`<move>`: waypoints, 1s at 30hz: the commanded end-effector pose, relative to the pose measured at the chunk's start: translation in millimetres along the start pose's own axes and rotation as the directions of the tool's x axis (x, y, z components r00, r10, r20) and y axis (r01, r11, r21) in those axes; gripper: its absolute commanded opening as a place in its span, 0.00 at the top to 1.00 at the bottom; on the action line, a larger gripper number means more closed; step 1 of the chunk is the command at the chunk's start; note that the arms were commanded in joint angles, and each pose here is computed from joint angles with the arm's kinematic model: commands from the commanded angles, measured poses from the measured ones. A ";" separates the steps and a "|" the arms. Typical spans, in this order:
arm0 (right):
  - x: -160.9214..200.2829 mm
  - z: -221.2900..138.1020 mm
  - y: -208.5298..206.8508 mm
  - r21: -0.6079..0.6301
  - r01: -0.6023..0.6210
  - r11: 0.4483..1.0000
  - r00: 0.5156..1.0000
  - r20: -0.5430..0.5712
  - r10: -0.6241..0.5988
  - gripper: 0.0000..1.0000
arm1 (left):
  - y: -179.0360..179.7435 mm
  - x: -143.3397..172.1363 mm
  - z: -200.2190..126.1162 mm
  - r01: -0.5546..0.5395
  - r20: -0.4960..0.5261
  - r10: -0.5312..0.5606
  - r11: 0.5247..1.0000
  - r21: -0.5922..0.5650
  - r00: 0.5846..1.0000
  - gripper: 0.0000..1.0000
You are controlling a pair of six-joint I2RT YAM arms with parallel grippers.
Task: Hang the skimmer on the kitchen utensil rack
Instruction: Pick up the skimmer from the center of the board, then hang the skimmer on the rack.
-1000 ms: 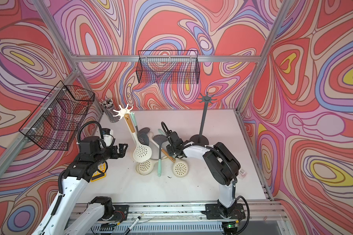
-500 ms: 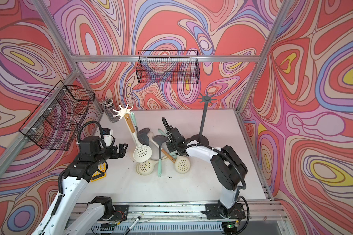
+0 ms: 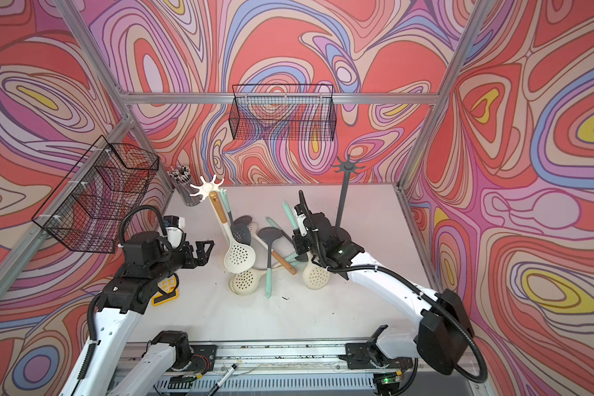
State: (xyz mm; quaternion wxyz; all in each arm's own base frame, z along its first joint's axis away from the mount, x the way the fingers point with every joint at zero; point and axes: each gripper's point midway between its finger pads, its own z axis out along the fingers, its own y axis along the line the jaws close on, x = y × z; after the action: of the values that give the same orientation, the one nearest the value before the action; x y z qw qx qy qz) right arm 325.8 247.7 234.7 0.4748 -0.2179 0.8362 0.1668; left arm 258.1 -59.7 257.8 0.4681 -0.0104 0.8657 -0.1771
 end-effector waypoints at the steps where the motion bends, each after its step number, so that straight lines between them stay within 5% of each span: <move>1: -13.4 -23.6 24.0 -0.144 0.026 0.989 0.997 0.080 -0.014 0.92 | -18.7 11.8 -20.8 0.081 -0.030 -0.079 0.993 0.084 0.996 0.07; 7: -21.4 -41.8 51.8 -0.319 0.009 0.948 0.988 0.151 0.042 0.92 | -65.0 17.6 -49.7 0.095 -0.010 -0.098 0.932 0.350 0.995 0.11; 11: -25.3 -49.3 69.2 -0.428 -0.002 0.904 0.981 0.176 0.086 0.92 | -110.0 13.8 -72.1 0.030 0.063 -0.092 0.767 0.641 0.994 0.11; 14: -29.3 -56.6 81.4 -0.505 -0.011 0.863 0.975 0.188 0.123 0.92 | -120.7 7.8 -75.6 0.019 0.096 -0.130 0.683 0.730 0.987 0.14; 22: -40.4 -70.7 101.4 -0.644 -0.040 0.764 0.953 0.205 0.222 0.92 | -119.6 -5.2 -59.8 0.048 0.113 -0.215 0.625 0.779 0.970 0.17; 30: -48.5 -68.3 115.8 -0.721 -0.060 0.690 0.943 0.186 0.276 0.92 | -118.5 -16.3 -56.1 0.023 0.159 -0.238 0.619 0.785 0.958 0.21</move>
State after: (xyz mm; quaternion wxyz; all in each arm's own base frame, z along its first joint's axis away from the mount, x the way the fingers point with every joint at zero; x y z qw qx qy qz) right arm 245.7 315.6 302.1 0.4509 -0.2719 0.6787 0.5120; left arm 208.8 -150.0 318.7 0.4923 0.0858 0.6671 -0.5524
